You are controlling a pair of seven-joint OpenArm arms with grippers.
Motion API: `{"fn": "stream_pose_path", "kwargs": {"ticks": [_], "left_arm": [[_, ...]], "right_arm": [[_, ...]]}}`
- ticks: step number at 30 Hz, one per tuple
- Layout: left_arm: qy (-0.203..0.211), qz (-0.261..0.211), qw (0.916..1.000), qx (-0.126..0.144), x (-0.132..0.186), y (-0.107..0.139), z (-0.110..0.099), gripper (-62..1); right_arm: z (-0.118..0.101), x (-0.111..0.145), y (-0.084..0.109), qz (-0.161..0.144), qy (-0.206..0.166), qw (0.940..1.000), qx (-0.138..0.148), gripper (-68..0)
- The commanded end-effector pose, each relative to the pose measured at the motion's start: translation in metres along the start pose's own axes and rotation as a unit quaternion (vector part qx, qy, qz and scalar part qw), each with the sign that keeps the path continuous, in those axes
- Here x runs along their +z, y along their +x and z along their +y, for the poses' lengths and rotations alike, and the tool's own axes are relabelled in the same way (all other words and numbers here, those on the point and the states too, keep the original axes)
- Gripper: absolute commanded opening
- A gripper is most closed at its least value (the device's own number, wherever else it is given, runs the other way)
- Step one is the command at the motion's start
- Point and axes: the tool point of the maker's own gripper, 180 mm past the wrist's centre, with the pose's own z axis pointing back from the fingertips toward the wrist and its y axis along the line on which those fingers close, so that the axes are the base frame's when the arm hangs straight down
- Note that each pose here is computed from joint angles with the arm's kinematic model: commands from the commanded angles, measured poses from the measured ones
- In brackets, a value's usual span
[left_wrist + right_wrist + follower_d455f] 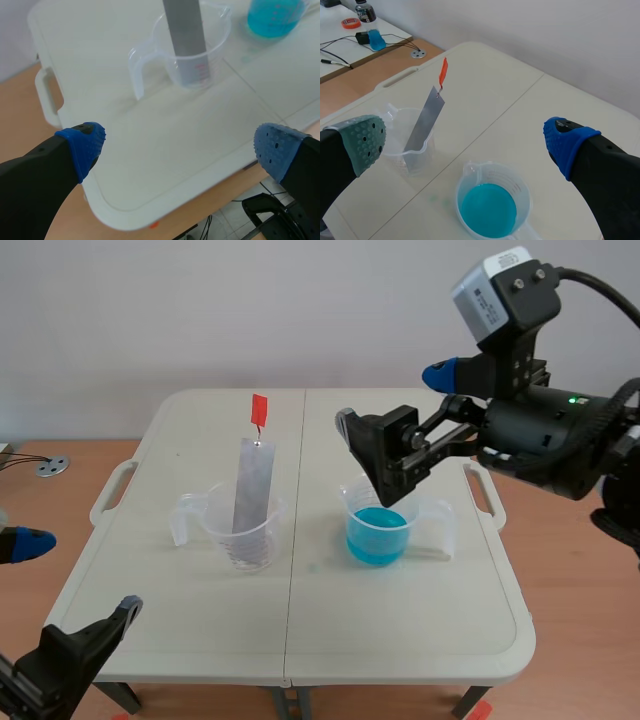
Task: Hold the metal plate by the orange handle, dip it into the blue solution, take it out and point at it, then put the plate back in the beaker on the left.
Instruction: 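Return to the home posture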
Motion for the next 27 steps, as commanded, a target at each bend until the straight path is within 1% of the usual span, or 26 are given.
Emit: {"fn": "stream_pose_path", "kwargs": {"ticks": [1,6,10,13,19,23,27], "left_arm": [[-0.014,-0.030,0.9994,-0.005,-0.002,0.021,-0.005,1.4],[-0.048,-0.078,0.9957,-0.010,-0.001,0.049,-0.025,1.4],[-0.067,-0.116,0.9910,0.001,0.007,0.064,-0.042,1.4],[-0.076,-0.140,0.9872,0.012,0.015,0.070,-0.051,1.4],[-0.077,-0.164,0.9832,0.022,0.023,0.075,-0.055,1.4],[-0.076,-0.166,0.9830,0.023,0.024,0.076,-0.055,1.4],[-0.070,-0.159,0.9846,0.021,0.023,0.073,-0.053,1.4]], "right_arm": [[-0.005,0.008,0.008,-0.014,-0.001,0.9999,0.002,-1.2],[-0.008,0.032,-0.004,0.004,-0.005,1.0000,-0.004,-1.2],[-0.007,0.048,-0.014,0.018,-0.001,0.9996,-0.020,-1.2],[-0.004,0.060,-0.024,0.032,0.001,0.9989,-0.035,-1.2],[0.002,0.076,-0.044,0.056,-0.004,0.9968,-0.057,-1.2],[0.005,0.078,-0.048,0.062,-0.003,0.9962,-0.062,-1.2],[0.005,0.078,-0.046,0.058,-0.004,0.9964,-0.062,-1.2]]}}
